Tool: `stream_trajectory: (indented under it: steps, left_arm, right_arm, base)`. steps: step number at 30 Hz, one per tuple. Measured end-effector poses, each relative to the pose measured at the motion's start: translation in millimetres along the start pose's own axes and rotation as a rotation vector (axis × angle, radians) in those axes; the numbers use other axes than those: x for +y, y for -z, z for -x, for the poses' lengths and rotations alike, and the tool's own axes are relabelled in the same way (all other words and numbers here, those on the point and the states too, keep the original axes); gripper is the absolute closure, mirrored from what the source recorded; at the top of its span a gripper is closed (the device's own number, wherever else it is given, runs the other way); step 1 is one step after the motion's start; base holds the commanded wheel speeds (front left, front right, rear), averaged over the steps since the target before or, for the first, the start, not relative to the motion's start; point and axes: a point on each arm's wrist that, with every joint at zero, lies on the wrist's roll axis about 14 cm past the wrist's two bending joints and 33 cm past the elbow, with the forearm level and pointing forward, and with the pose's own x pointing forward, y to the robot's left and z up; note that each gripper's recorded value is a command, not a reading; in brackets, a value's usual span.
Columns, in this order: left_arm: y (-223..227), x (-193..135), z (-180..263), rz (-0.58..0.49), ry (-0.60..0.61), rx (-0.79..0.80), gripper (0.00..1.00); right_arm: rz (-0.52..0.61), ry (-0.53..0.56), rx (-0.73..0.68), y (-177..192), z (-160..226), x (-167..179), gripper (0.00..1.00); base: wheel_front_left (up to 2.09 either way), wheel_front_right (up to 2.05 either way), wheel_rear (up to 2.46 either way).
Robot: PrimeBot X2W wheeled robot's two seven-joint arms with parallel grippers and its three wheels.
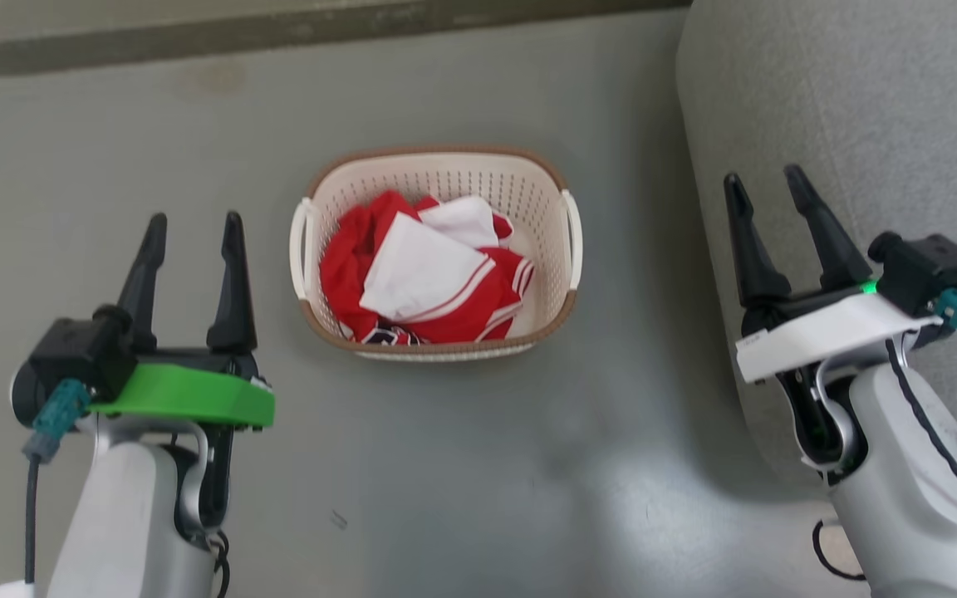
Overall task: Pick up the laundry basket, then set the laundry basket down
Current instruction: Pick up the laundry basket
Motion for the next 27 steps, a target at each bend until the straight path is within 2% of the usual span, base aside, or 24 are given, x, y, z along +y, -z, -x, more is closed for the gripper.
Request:
stream_trajectory:
  steps: [11,27]
  left_arm:
    - [24,5,-32,0.018,0.013,0.023,0.0]
    - [112,48,-59,0.077,-0.079,0.204,0.0]
  right_arm:
    - [-0.012,0.0,0.042,27,-27,-6,0.0]
    - [-0.032,-0.011,0.188,94,-71,-18,0.0]
  base:
    - [0.0,0.0,0.0]
    - [0.0,0.0,0.0]
